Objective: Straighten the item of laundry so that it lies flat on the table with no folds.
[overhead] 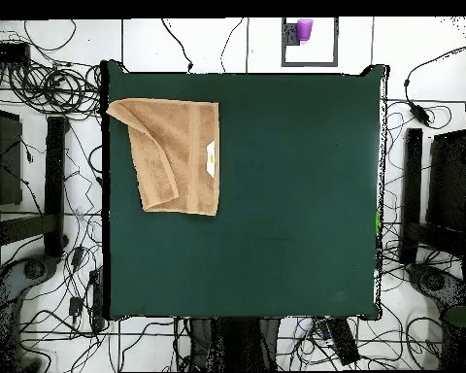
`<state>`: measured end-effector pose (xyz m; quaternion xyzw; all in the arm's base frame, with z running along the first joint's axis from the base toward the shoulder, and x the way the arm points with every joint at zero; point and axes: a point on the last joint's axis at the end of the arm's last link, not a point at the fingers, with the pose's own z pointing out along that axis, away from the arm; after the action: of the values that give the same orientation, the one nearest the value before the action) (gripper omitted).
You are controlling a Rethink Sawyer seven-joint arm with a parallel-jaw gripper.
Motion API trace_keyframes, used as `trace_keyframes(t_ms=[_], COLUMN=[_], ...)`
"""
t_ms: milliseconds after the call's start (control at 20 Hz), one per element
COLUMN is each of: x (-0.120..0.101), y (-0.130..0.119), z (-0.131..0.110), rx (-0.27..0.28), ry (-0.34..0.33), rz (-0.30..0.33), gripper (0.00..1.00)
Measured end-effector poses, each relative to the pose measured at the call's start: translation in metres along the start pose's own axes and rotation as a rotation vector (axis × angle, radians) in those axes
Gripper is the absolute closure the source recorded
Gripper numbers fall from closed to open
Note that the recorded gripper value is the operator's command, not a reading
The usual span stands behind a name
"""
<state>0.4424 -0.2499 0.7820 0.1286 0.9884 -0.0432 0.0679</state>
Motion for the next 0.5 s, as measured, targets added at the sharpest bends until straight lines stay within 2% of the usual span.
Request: trace_keyframes(t_ms=[250, 500], x=[0.015, 0.032], y=[-0.016, -0.051], z=[-0.016, -0.026], rx=[0.006, 0.032], ry=[0.005, -0.006], rz=[0.045, 0.128], gripper=[0.0, 0.0])
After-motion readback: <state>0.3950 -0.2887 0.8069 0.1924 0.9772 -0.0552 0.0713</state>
